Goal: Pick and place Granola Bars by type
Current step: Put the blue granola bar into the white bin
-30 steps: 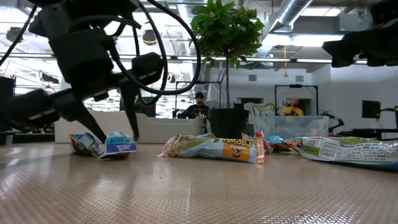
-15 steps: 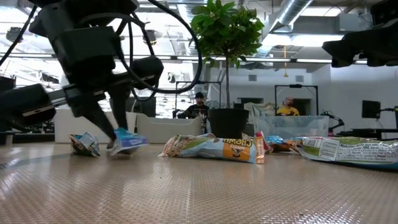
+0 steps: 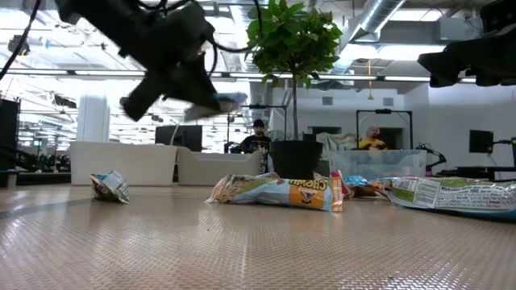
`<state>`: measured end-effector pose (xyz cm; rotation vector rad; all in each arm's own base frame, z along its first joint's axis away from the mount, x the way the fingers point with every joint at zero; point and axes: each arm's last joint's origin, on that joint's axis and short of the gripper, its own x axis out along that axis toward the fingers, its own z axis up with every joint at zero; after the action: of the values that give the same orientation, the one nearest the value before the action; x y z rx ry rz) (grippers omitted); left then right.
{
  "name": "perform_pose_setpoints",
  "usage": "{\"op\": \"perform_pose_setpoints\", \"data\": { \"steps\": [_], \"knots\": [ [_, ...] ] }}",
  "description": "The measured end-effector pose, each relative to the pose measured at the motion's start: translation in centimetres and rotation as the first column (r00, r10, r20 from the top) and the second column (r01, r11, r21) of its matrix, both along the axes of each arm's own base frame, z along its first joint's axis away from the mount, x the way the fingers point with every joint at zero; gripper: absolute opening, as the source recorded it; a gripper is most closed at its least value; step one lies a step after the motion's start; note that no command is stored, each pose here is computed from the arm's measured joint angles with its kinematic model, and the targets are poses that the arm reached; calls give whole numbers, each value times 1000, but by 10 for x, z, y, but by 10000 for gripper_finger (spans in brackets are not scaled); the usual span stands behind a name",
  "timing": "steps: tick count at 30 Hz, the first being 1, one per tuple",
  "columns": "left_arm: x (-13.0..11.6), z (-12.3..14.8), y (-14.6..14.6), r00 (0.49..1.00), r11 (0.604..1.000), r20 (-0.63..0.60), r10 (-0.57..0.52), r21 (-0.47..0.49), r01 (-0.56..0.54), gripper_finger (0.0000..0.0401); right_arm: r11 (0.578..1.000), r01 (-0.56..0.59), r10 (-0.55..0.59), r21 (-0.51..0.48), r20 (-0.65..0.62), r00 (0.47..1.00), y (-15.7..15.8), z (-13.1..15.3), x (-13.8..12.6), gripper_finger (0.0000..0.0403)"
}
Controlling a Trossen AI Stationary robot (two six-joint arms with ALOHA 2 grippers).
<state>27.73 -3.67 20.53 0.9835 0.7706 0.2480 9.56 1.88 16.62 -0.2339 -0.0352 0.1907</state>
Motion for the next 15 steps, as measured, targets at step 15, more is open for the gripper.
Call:
{"op": "perform_pose_setpoints", "data": {
  "steps": [15],
  "knots": [
    [-47,24,101,773,776,82,629,-15,-630,32,1000,0,0,0,0,1000,0,0,0,224]
  ]
}}
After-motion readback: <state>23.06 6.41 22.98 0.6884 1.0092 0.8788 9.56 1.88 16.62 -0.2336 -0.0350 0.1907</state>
